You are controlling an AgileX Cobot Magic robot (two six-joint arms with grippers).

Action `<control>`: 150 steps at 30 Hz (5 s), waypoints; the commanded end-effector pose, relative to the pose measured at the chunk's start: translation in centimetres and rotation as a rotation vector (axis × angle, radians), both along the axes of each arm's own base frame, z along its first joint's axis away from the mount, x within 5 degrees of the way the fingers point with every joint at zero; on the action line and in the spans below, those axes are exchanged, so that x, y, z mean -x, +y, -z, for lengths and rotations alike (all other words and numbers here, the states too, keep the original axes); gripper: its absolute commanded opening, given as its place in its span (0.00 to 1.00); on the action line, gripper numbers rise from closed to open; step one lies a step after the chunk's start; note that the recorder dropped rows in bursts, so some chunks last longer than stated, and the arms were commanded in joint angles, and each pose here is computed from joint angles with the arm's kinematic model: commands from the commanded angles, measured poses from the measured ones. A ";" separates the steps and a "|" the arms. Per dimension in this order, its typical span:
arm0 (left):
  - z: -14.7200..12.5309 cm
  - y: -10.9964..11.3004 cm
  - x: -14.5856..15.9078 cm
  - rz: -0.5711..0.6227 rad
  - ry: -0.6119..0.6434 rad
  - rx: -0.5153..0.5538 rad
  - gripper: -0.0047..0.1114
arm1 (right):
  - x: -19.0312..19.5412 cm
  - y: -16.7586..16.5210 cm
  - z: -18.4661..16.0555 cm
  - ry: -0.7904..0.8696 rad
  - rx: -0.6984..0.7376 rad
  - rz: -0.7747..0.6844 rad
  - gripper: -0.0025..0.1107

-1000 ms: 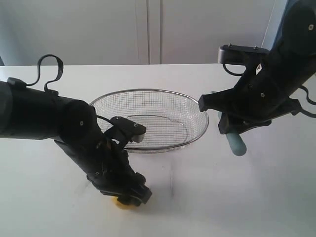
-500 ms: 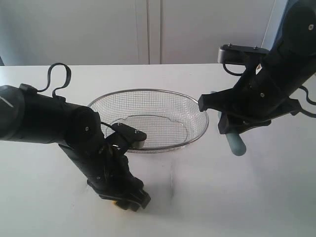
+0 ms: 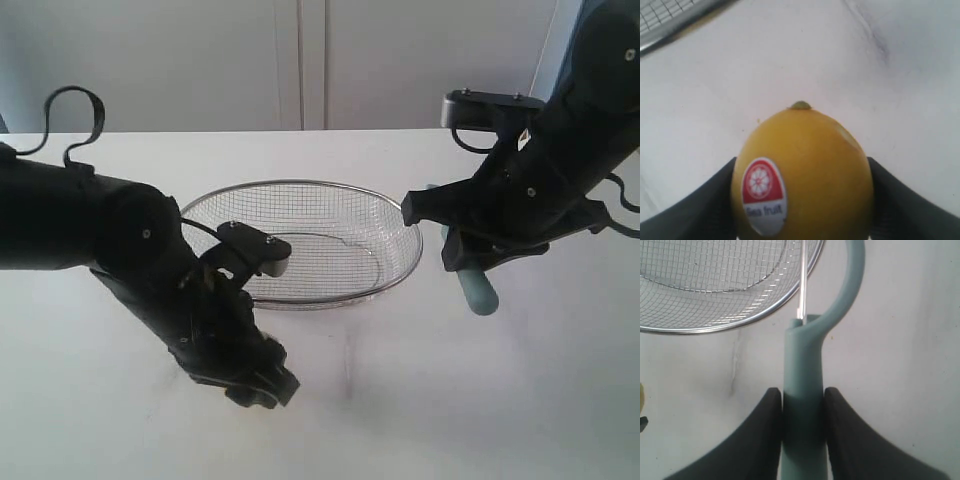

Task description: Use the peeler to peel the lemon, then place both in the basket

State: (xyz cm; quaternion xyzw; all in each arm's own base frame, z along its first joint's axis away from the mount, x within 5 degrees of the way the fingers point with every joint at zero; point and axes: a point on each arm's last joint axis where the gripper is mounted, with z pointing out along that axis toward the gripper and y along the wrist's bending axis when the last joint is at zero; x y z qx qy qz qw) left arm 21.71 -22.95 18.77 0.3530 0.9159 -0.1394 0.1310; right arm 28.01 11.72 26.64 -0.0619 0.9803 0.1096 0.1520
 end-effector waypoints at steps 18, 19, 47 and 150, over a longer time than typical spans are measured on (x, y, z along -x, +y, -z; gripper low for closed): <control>-8.3 2.3 2.0 0.037 -0.242 0.161 0.04 | 0.1 -0.3 -0.3 -0.014 0.005 -0.001 0.02; -8.4 2.3 2.0 0.040 -0.249 0.164 0.04 | 0.2 -0.3 -0.3 -0.007 0.008 -0.002 0.02; -11.7 4.1 -0.8 0.161 -0.312 0.234 0.04 | 0.4 -0.3 -0.2 0.012 0.014 -0.005 0.02; -13.4 9.7 -5.5 0.414 -0.478 0.792 0.04 | 1.2 6.8 -2.5 0.102 -0.876 -0.384 0.02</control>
